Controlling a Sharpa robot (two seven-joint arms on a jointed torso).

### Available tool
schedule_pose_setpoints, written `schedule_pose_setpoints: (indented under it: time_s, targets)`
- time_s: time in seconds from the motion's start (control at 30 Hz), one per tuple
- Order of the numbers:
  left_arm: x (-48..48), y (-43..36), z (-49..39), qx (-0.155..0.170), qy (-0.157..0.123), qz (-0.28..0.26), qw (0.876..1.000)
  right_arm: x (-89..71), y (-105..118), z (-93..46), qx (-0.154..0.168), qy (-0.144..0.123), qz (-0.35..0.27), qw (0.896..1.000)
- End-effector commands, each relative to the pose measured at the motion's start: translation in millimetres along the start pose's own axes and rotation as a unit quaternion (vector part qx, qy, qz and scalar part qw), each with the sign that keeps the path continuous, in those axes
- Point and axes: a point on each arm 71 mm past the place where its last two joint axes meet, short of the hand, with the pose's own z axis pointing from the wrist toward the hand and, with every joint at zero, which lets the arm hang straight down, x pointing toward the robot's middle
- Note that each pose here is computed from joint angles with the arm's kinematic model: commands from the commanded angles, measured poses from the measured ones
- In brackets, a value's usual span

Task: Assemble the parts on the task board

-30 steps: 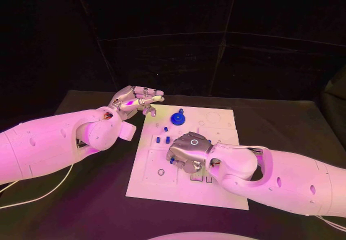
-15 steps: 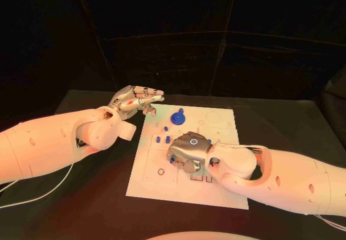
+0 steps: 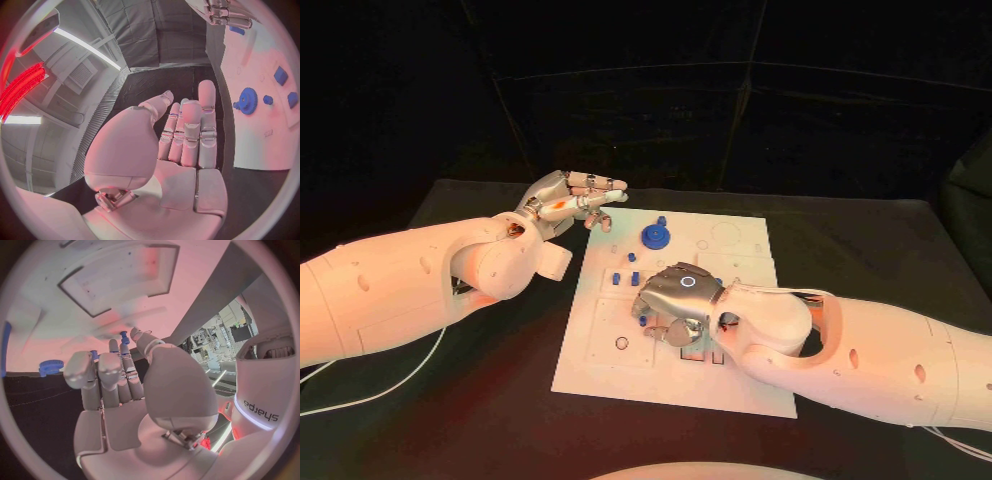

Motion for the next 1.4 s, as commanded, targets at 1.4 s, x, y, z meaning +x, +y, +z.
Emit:
schedule_pose_setpoints:
  time_s: [1.4]
  targets:
    - [-1.7, 2.4, -0.2, -0.002, 0.004, -0.003, 1.000, -37.2, -96, -87.8, 0.160, 0.014, 0.059, 0.985]
